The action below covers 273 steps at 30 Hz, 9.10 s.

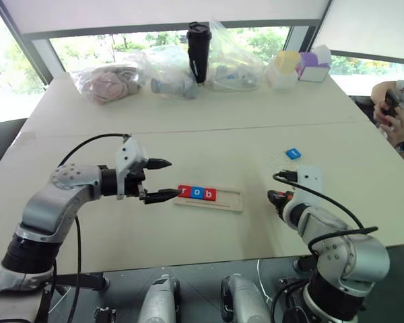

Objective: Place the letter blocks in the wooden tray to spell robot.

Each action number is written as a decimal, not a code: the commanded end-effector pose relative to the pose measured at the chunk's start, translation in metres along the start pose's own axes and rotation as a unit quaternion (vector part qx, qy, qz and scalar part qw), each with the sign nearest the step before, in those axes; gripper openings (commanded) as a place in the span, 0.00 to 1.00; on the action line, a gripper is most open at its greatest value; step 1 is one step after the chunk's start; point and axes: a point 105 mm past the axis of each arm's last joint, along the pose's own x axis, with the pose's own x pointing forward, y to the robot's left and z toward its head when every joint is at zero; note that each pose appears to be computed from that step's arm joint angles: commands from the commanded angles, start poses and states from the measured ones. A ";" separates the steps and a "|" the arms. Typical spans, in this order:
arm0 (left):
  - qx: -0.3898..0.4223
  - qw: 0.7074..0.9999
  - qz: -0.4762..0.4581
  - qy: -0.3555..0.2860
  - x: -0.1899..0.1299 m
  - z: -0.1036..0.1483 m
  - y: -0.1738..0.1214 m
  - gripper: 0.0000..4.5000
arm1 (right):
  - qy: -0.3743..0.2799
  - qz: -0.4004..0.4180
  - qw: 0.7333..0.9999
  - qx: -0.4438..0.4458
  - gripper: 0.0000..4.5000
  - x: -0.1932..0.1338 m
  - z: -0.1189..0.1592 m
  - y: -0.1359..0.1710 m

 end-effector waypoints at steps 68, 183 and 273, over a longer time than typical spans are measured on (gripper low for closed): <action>0.059 0.996 -0.040 0.053 -0.004 -0.011 -0.009 1.00 | -0.074 0.446 0.760 -0.466 0.26 0.018 0.047 0.064; 0.046 0.997 0.009 0.054 0.001 -0.026 -0.010 1.00 | -0.017 0.471 0.738 -0.484 0.34 0.022 0.027 0.079; 0.035 0.999 0.020 0.000 -0.001 0.010 -0.009 1.00 | -0.140 0.054 0.975 -0.164 0.38 0.096 0.121 -0.084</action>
